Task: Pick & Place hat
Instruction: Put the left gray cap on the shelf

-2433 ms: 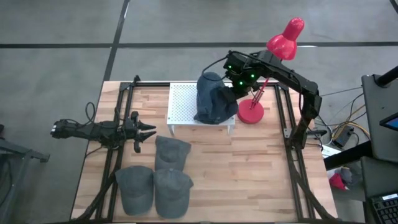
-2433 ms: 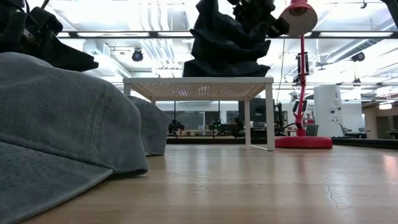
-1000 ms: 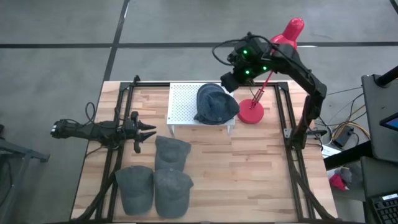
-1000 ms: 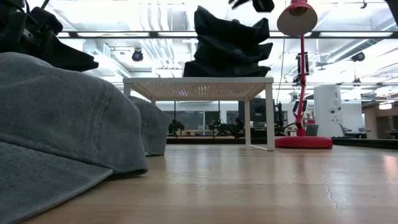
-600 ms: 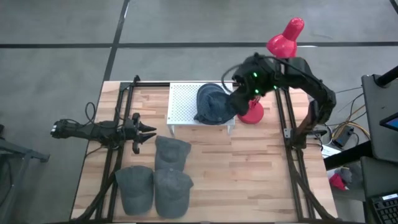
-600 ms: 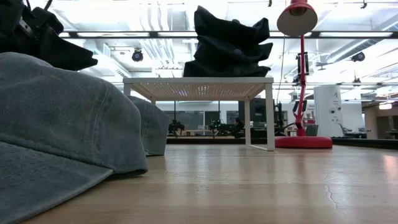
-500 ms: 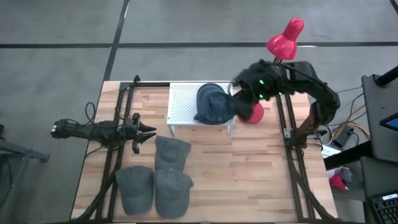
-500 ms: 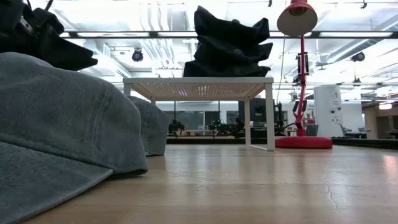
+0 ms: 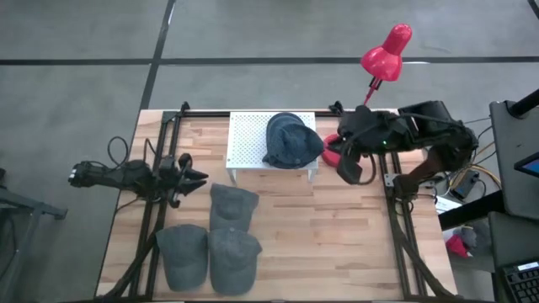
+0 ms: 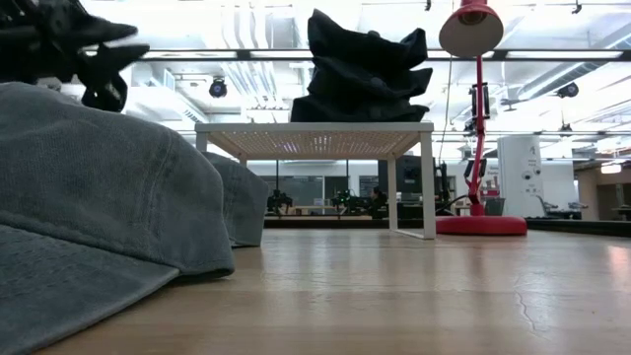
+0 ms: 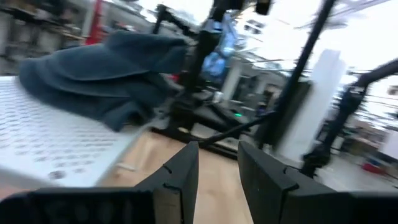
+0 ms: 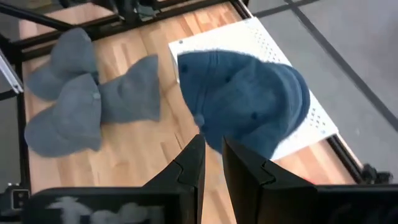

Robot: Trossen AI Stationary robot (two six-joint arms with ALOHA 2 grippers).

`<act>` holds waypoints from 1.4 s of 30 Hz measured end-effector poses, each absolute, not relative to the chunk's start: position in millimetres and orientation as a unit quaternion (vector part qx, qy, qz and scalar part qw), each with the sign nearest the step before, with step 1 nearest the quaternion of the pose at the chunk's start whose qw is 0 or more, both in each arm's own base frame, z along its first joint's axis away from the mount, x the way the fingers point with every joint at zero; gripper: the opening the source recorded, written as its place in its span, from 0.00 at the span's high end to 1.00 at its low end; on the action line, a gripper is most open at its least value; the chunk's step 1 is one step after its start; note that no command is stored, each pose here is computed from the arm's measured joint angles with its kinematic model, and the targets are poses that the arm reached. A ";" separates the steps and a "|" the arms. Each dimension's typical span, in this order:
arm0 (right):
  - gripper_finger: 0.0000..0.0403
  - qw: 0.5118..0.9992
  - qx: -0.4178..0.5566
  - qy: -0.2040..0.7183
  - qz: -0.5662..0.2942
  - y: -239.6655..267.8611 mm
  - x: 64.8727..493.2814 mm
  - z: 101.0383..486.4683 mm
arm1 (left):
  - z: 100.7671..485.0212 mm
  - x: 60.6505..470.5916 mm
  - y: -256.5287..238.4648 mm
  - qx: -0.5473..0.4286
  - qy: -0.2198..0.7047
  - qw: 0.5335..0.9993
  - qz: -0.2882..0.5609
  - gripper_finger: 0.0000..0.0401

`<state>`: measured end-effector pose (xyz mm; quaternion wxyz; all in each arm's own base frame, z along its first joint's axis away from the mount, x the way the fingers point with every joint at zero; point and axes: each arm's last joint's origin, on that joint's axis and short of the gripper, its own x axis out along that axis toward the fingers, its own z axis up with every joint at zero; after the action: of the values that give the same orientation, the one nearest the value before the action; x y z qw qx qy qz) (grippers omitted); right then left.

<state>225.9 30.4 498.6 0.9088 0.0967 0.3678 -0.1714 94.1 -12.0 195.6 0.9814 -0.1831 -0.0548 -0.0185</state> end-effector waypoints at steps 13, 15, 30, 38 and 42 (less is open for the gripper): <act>0.87 0.923 0.136 0.325 -0.157 50.4 203.5 441.8 | 241.1 99.5 -15.7 -0.151 -0.026 0.986 -0.060 0.71; 0.87 0.929 0.146 0.306 -0.146 51.5 199.6 432.4 | 250.1 103.6 -16.7 -0.149 0.000 0.987 -0.061 0.71; 0.87 0.953 0.195 0.205 -0.108 44.3 168.9 373.9 | 309.8 152.6 -31.1 -0.205 0.258 0.944 -0.020 0.71; 0.87 0.957 0.208 0.178 -0.097 40.4 156.5 354.8 | 306.7 184.4 -50.4 -0.290 0.313 0.904 -0.001 0.71; 0.87 0.958 0.214 0.165 -0.091 37.8 148.9 347.5 | 303.1 194.2 -71.4 -0.325 0.354 0.877 -0.004 0.71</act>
<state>148.9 37.8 347.5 0.9585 0.2143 0.1646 -0.0911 194.2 -71.4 303.1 0.8768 -0.3249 0.3545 -0.0042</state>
